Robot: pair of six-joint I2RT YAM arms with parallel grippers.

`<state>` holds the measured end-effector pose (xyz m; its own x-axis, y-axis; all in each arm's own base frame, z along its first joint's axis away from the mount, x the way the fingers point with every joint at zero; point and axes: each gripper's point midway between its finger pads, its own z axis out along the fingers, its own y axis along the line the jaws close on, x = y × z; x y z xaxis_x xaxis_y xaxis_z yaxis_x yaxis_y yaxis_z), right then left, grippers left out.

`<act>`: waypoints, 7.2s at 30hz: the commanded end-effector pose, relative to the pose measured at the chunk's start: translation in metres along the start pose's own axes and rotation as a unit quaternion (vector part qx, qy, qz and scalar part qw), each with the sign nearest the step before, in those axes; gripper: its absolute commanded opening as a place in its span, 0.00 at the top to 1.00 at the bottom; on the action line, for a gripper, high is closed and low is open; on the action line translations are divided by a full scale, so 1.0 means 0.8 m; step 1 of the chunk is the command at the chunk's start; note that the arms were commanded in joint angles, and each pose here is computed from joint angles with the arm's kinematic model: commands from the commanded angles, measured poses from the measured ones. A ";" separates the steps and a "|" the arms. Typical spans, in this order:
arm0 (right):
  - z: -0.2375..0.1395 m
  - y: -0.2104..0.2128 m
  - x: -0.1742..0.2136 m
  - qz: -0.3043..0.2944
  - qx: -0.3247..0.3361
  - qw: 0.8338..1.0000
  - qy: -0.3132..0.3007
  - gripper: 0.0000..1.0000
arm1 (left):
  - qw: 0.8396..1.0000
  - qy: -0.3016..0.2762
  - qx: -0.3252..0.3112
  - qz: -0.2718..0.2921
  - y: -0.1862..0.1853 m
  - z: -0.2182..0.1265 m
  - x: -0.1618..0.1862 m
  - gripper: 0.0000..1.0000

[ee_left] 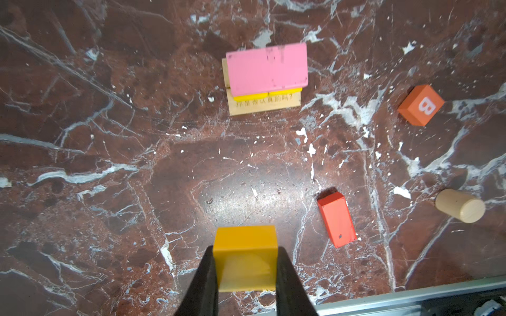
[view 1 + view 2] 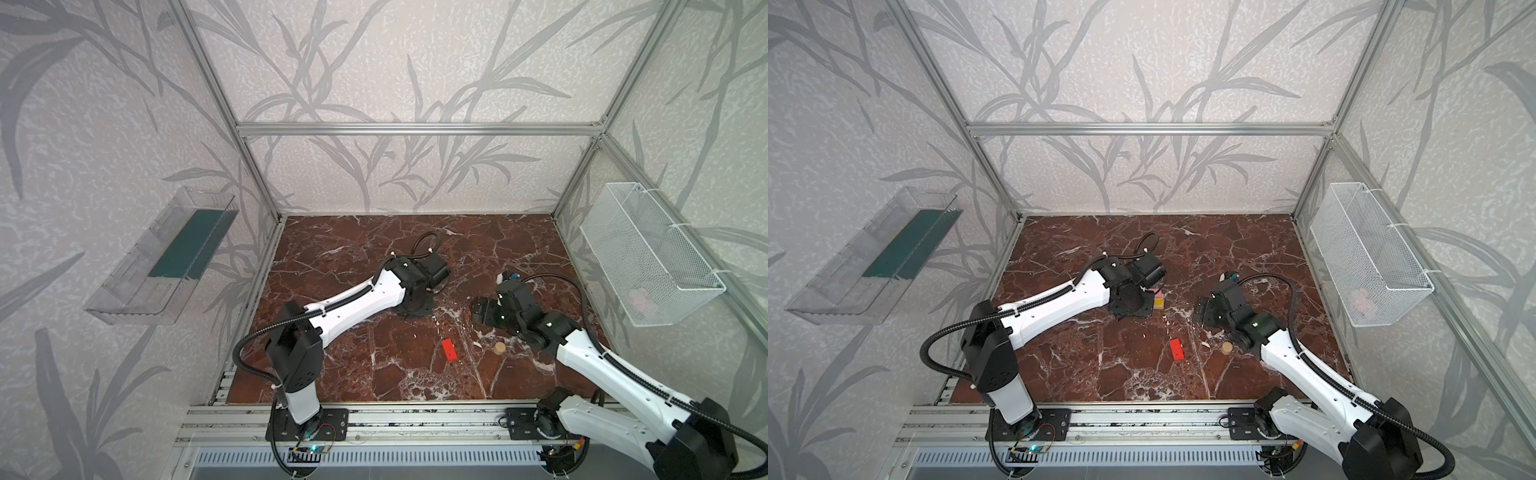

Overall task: Build the wood block tower
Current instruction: 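Lift the small yellow cube with the left gripper toward the pink bar, then lower the yellow cube onto the pink bar with the left gripper, then open the left gripper and raise it while the right gripper approaches the orange B cube, then lower the right gripper onto the orange B cube and close on it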

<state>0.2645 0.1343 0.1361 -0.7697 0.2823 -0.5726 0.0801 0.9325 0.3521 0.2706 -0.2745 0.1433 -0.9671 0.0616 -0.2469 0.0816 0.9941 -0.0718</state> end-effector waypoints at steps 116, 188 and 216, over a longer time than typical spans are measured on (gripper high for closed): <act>0.006 -0.053 0.004 0.062 0.005 0.998 -0.001 0.04 | 0.997 0.054 -0.048 -0.030 0.002 0.094 -0.083 0.65; 0.038 -0.044 0.014 0.079 0.006 0.996 0.040 0.16 | 0.995 -0.090 -0.011 -0.035 0.028 -0.055 -0.121 0.50; 0.111 -0.041 0.020 0.086 0.164 0.976 0.114 0.30 | 0.976 -0.189 0.073 -0.081 0.150 -0.093 -0.100 0.50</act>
<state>0.3028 0.1297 0.0470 -0.8523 0.4061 -0.3297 0.3662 0.9133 0.1783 0.3406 -0.1526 0.2224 -0.8193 -0.1751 -0.5460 -0.0368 0.9663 -0.2546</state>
